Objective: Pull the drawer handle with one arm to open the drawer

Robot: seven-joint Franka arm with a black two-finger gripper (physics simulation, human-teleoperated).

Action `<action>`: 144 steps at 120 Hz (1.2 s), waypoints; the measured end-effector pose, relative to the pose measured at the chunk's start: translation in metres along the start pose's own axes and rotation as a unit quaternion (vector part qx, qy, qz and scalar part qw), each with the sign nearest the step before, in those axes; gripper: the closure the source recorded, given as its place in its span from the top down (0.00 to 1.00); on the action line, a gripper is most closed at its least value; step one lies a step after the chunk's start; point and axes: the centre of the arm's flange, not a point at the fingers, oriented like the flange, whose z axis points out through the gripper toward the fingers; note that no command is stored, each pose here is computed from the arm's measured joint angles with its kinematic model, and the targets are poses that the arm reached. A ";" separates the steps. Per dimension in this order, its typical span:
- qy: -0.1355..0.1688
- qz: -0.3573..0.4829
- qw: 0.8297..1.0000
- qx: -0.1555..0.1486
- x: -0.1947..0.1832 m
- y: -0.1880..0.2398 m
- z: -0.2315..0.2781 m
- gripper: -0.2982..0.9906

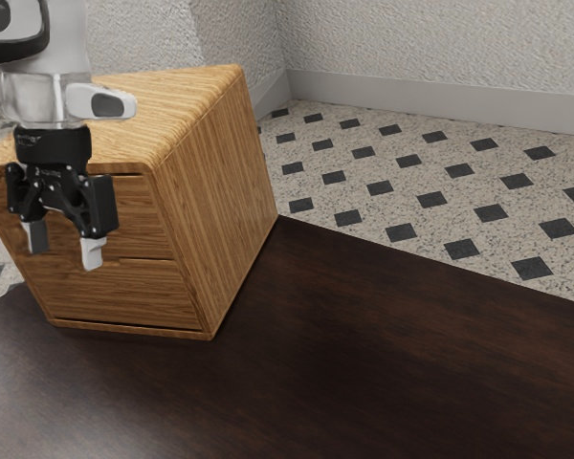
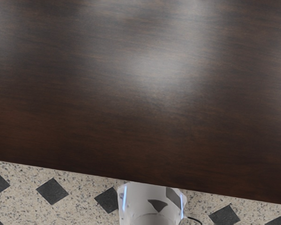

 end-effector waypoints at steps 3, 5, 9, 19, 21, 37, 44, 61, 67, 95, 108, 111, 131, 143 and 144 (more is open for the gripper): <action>0.021 0.001 1.000 0.002 0.008 0.001 -0.002 0.77; 0.034 0.002 0.999 0.003 0.012 0.002 -0.003 0.77; 0.058 0.005 0.998 0.005 0.020 0.004 -0.006 0.77; 0.107 0.012 0.994 0.008 0.030 0.010 -0.016 0.77; 0.116 0.013 0.993 0.008 0.031 0.010 -0.018 0.77; 0.160 0.012 0.987 0.013 0.035 0.004 -0.029 0.77; 0.195 0.018 0.980 0.018 0.007 -0.004 -0.048 0.77; 0.277 0.048 0.960 0.018 -0.142 -0.045 -0.050 0.77; 0.257 0.075 0.963 0.021 -0.144 -0.050 -0.029 0.77; 0.247 0.135 0.957 0.073 -0.199 -0.089 0.045 0.77; 0.262 0.195 0.937 0.121 -0.179 -0.079 0.063 0.77; 0.270 0.206 0.932 0.131 -0.178 -0.078 0.064 0.77; 0.332 0.272 0.879 0.207 -0.137 -0.072 0.071 0.77; 0.343 0.315 0.843 0.269 -0.104 -0.064 0.070 0.77; 0.343 0.317 0.841 0.272 -0.101 -0.065 0.071 0.77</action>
